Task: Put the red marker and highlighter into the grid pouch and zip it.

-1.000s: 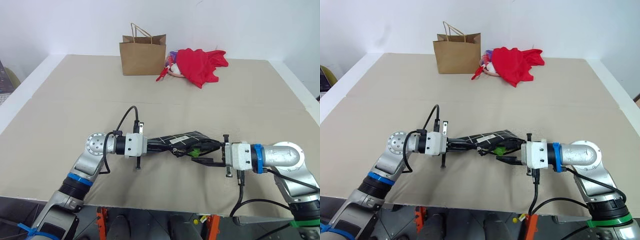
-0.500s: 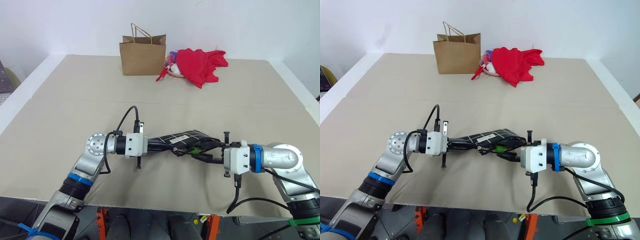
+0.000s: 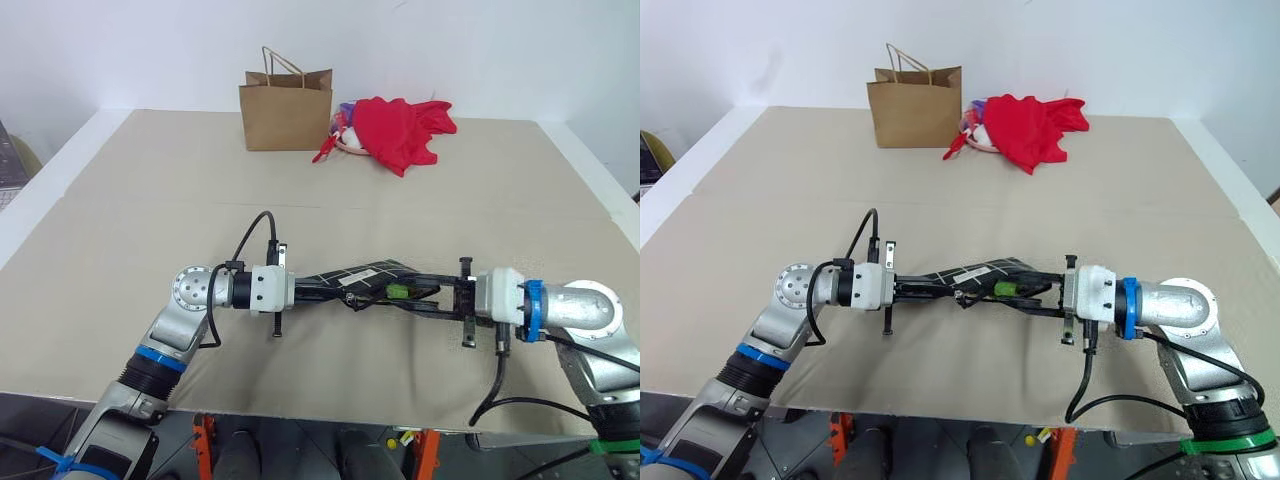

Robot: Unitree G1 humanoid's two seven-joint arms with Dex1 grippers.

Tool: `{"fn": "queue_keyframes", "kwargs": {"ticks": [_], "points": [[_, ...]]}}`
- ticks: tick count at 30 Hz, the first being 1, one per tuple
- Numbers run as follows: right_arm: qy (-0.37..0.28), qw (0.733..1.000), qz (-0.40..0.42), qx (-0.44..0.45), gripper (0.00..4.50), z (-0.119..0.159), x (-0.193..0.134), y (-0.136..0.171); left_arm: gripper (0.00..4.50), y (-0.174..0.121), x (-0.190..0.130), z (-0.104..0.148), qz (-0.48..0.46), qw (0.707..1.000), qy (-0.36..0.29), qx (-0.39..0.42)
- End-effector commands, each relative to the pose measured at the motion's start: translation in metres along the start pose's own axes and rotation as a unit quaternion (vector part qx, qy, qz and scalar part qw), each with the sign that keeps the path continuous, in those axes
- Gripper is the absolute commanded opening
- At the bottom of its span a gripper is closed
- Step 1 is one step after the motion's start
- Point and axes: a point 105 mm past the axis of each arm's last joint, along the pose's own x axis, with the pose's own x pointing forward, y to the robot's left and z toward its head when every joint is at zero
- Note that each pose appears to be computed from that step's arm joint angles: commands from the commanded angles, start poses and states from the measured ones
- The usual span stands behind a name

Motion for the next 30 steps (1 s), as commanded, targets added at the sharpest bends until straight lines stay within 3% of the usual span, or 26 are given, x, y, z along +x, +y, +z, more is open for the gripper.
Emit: {"fn": "queue_keyframes", "kwargs": {"ticks": [1,14,30], "points": [[-0.017,1.0,-0.001,-0.016,0.66,0.017,-0.006,-0.004,0.0,0.006,-0.003,0.006,0.003,1.0,-0.004,0.022],[-0.052,0.992,0.078,-0.079,0.66,0.036,0.019,0.015,0.0,0.01,-0.003,0.01,0.013,1.0,-0.022,0.017],[0.033,0.994,0.074,-0.073,0.66,0.01,0.008,-0.003,0.0,0.008,-0.002,0.015,0.012,0.999,-0.031,0.016]]}}
